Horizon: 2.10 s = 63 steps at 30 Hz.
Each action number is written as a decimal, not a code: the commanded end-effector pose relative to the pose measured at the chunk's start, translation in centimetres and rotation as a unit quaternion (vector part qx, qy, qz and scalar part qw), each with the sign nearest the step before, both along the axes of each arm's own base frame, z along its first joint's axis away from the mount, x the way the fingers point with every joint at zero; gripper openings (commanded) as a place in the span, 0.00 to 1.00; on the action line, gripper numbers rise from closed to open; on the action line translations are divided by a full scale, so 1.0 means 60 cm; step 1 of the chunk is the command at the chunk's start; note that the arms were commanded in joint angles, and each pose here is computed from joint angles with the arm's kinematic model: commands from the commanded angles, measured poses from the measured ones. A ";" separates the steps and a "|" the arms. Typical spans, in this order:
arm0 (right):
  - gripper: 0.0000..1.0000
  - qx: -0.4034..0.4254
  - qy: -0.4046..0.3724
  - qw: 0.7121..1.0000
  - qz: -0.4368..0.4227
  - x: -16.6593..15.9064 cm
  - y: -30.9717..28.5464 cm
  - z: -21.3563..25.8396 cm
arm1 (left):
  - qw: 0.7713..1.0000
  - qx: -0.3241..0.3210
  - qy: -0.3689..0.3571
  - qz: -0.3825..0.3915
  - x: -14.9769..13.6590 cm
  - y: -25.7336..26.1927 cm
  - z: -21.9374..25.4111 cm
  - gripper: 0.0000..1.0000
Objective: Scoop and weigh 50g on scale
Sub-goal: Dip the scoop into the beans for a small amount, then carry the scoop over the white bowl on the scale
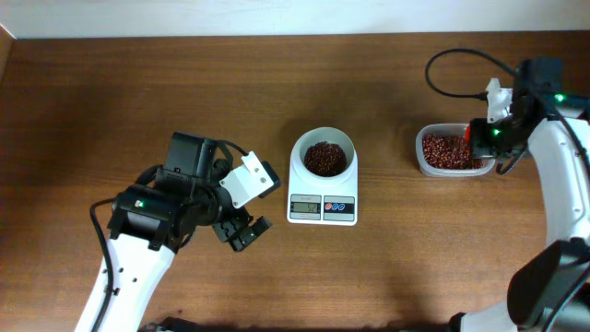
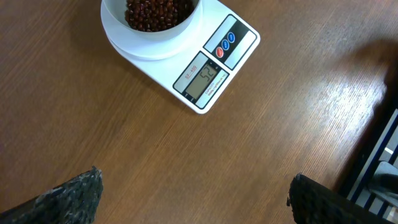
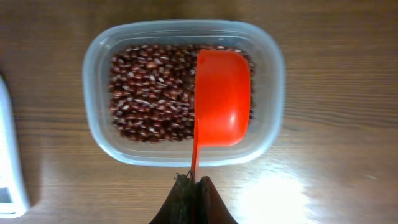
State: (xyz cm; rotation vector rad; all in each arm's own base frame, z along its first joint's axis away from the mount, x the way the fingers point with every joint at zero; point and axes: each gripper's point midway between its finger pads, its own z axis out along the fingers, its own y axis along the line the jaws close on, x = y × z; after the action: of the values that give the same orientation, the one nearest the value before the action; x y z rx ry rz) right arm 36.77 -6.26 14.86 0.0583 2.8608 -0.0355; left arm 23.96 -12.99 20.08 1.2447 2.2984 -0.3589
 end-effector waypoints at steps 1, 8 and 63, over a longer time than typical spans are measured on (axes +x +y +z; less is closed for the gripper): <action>0.04 -0.081 -0.019 0.996 -0.024 0.001 -0.020 0.037 | 1.000 -0.008 -0.012 -0.008 0.003 -0.003 0.013 0.99; 0.04 -0.123 -0.016 0.992 -0.006 0.003 -0.006 0.042 | 1.000 -0.008 -0.012 -0.008 0.003 -0.003 0.013 0.99; 0.04 0.321 -0.078 0.894 0.301 -0.020 0.405 0.120 | 1.000 -0.008 -0.012 -0.008 0.003 -0.003 0.013 0.99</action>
State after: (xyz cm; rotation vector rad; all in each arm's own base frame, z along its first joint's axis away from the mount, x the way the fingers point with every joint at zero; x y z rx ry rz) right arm 35.62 17.58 20.85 -0.6691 2.4972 0.9442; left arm 23.96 -12.99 20.08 1.2451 2.2982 -0.3588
